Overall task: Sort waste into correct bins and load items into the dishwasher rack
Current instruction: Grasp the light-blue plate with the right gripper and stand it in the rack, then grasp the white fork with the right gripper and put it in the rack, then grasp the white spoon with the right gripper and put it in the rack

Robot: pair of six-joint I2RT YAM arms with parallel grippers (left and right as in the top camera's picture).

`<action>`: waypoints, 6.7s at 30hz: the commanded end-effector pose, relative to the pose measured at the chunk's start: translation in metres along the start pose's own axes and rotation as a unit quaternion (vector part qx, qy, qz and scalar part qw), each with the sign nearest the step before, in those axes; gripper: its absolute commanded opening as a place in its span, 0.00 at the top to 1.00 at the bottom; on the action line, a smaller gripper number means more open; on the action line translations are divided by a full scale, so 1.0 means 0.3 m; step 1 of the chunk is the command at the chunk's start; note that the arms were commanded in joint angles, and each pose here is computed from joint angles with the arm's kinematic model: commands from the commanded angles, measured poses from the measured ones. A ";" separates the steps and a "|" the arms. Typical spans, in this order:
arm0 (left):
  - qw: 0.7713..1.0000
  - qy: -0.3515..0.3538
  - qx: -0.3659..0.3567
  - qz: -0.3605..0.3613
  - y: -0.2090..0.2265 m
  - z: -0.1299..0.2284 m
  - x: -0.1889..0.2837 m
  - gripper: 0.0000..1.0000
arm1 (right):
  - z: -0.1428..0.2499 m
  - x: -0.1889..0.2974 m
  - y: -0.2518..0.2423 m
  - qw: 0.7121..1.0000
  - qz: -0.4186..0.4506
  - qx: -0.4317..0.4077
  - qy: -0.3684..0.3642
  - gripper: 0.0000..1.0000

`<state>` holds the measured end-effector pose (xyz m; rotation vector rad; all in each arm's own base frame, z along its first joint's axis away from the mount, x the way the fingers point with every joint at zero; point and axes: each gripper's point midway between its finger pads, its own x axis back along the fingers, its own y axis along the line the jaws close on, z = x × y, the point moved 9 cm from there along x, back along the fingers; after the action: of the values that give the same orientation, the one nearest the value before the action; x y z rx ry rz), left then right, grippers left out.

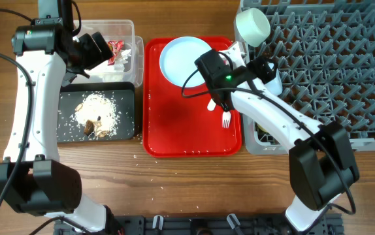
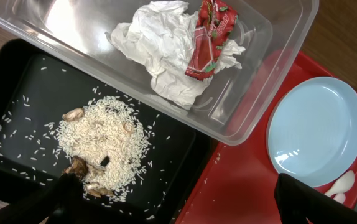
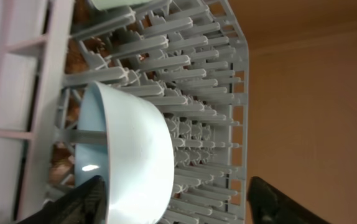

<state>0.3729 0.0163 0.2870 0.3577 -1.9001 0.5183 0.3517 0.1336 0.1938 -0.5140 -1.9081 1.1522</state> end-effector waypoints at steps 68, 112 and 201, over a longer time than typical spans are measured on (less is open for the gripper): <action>1.000 -0.013 0.005 0.001 0.001 -0.007 0.024 0.00 | 0.000 -0.334 -0.489 0.955 0.104 -0.278 0.017 0.96; 1.000 -0.013 0.005 0.001 0.001 -0.007 0.024 0.00 | 0.142 0.021 0.336 0.845 -0.420 -0.213 0.255 0.50; 1.000 -0.013 0.005 0.001 0.001 -0.008 0.024 0.00 | -0.212 -0.269 0.356 0.833 -0.388 -0.359 0.165 0.77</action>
<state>0.3729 0.0163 0.2870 0.3581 -1.9002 0.5181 0.4395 0.1638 0.0902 -0.2220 -1.9003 -0.2147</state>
